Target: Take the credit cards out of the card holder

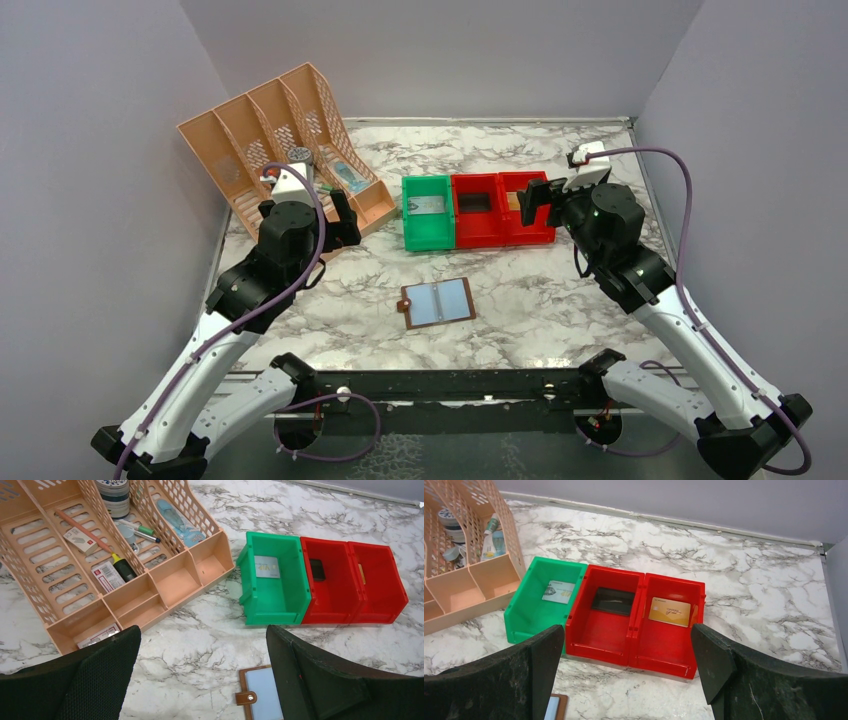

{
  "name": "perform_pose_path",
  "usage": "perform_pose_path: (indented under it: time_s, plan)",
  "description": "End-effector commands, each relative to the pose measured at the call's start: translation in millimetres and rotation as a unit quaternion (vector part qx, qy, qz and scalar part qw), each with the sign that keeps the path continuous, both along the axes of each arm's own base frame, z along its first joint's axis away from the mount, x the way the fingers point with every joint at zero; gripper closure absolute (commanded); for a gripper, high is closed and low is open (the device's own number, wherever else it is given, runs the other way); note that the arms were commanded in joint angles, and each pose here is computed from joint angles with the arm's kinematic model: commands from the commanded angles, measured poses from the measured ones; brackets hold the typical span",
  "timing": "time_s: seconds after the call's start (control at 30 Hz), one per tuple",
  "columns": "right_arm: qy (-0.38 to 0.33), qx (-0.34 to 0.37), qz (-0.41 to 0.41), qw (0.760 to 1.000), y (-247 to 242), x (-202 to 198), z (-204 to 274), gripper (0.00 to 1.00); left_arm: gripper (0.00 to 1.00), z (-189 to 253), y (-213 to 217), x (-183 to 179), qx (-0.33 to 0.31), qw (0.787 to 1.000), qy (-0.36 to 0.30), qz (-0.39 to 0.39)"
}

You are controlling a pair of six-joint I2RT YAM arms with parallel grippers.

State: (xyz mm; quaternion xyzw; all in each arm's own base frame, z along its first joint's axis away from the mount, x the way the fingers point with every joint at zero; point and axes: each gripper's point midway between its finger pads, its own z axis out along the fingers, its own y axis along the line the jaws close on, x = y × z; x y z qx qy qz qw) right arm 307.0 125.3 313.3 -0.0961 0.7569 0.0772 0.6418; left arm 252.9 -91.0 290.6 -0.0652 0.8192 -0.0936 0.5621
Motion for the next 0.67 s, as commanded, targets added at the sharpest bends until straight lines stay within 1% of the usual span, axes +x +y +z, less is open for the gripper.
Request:
perform_pose_path:
  time_s: [0.0,0.57,0.63]
  plan:
    - [-0.007,0.004,0.009,1.0,2,-2,9,0.0,0.01,5,-1,-3,-0.008,1.0,-0.003,-0.005]
    - [-0.035,0.036,0.015,0.999,4,-7,24,0.0,0.01,6,-2,-3,-0.008,1.0,-0.002,-0.009]
    - [-0.034,0.031,0.016,0.999,4,-6,25,0.0,0.01,7,-2,-3,-0.009,1.0,-0.003,-0.008]
